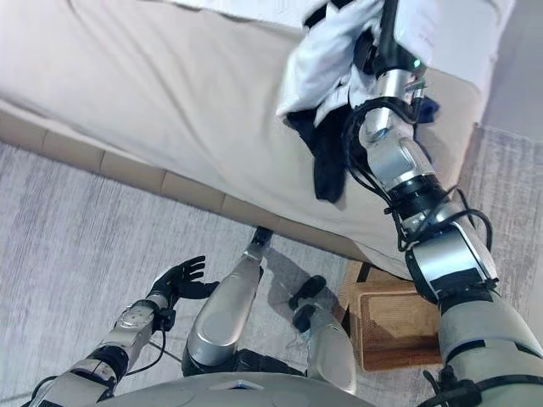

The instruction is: Pick up the clothes from the bed and place them into the basket

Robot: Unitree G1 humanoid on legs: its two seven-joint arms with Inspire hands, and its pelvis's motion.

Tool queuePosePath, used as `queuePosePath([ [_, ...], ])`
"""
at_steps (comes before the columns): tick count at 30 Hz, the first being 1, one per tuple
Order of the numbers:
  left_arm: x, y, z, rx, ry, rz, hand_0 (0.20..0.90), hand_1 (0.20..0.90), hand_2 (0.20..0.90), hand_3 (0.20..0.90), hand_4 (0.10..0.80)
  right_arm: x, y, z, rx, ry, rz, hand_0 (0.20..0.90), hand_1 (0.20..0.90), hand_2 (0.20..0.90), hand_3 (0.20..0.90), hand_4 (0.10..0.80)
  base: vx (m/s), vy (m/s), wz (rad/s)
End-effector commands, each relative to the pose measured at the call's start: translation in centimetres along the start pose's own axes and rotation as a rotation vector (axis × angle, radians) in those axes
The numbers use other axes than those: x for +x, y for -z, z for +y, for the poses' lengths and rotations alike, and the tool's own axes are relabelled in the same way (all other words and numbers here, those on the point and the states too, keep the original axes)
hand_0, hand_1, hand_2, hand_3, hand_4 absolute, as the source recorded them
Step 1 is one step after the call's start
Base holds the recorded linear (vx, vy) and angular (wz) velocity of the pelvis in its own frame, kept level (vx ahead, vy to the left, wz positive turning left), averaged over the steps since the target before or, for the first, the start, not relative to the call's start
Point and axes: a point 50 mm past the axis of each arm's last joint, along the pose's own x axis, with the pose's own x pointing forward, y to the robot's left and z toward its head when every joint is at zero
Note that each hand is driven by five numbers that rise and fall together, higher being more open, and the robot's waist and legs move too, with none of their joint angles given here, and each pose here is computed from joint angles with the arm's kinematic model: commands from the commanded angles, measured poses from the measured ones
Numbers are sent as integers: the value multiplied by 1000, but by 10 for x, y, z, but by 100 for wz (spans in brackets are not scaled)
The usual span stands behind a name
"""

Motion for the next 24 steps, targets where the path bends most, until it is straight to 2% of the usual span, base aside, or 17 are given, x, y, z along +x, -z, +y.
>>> queuePosePath([
  [1,-21,53,-12,48,48,170,900,900,900,900,800,24,-7,-76,-116,350,-201,300,300,300,200,100,86,-59,-30],
  [9,-26,74,-29,90,117,293,900,900,900,900,800,6,21,-116,-180,370,-177,300,300,300,200,100,29,-56,-29],
  [12,-26,77,-35,90,135,314,900,900,900,900,800,-2,31,-121,-128,343,-144,300,300,300,200,100,-21,-12,-25],
  [17,-23,74,-37,88,150,324,900,900,900,900,800,-11,37,-100,115,40,-104,300,300,300,200,100,-14,-11,-34],
  [18,-23,73,-38,88,153,324,900,900,900,900,800,-14,35,-88,170,-101,-100,300,300,300,200,100,4,2,-23],
  [24,-24,77,-42,96,176,350,900,900,900,900,800,-12,24,-57,295,-374,-146,300,300,300,200,100,47,18,-17],
])
